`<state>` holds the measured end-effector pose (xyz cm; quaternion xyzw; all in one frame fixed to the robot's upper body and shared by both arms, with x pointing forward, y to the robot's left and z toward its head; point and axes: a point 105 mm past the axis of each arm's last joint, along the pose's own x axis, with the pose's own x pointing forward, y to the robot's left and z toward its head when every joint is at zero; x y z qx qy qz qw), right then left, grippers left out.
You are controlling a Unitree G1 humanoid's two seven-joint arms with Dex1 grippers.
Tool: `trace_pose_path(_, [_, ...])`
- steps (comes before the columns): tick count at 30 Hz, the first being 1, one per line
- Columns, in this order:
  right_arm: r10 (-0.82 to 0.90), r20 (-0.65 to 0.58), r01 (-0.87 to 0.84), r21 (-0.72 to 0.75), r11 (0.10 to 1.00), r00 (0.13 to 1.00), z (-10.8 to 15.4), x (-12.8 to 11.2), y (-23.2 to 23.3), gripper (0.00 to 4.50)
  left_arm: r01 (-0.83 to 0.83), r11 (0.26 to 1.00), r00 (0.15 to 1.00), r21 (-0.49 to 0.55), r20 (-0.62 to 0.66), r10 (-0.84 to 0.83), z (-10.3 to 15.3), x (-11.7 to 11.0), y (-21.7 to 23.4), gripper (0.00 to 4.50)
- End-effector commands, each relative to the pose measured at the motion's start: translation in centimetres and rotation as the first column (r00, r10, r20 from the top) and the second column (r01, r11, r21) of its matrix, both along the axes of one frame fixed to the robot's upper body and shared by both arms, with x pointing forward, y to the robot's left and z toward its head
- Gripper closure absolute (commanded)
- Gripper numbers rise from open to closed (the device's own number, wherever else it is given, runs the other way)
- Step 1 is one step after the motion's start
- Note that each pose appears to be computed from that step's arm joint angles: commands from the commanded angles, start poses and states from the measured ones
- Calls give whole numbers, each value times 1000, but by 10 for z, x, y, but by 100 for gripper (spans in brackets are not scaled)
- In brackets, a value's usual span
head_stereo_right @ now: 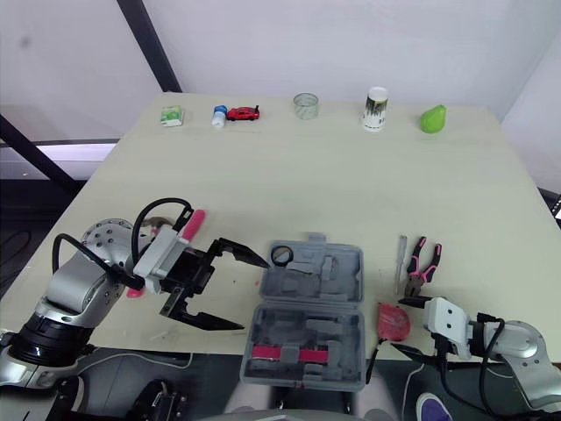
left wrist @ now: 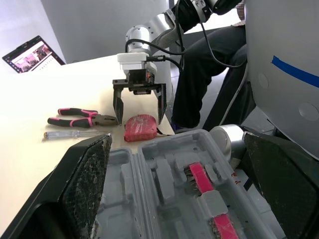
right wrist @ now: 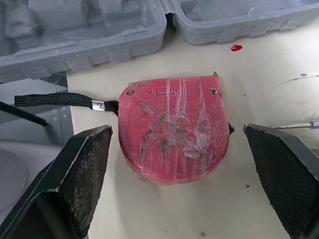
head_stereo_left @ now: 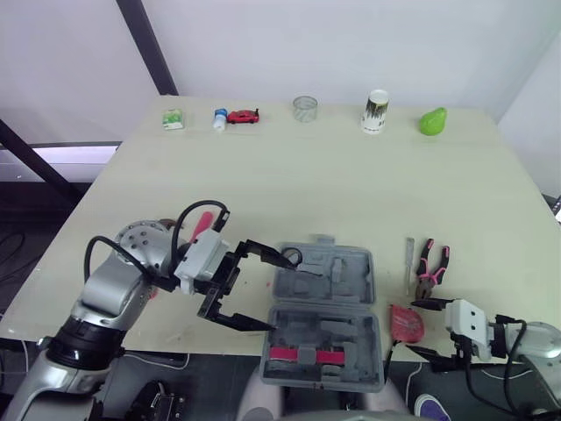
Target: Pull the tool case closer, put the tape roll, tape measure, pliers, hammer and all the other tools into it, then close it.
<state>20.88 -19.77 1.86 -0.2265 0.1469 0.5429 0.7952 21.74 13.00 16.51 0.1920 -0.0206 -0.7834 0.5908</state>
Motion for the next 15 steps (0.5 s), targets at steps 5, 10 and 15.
trace_pose_path(5, [15, -10, -15, -22, 1000, 1000, -3, -1, 4, 6, 61, 998, 998, 16, 27, -62, 3, -6, -1, 0])
trace_pose_path(10, [0, -18, -1, -9, 1000, 1000, -2, 1, 7, 6, 64, 998, 998, 13, 27, -64, 3, -6, -1, 0])
trace_pose_path(15, [-15, -21, 15, -5, 1000, 1000, -1, 0, 7, 77, 67, 998, 997, 15, 29, -68, 2, -6, -2, 0])
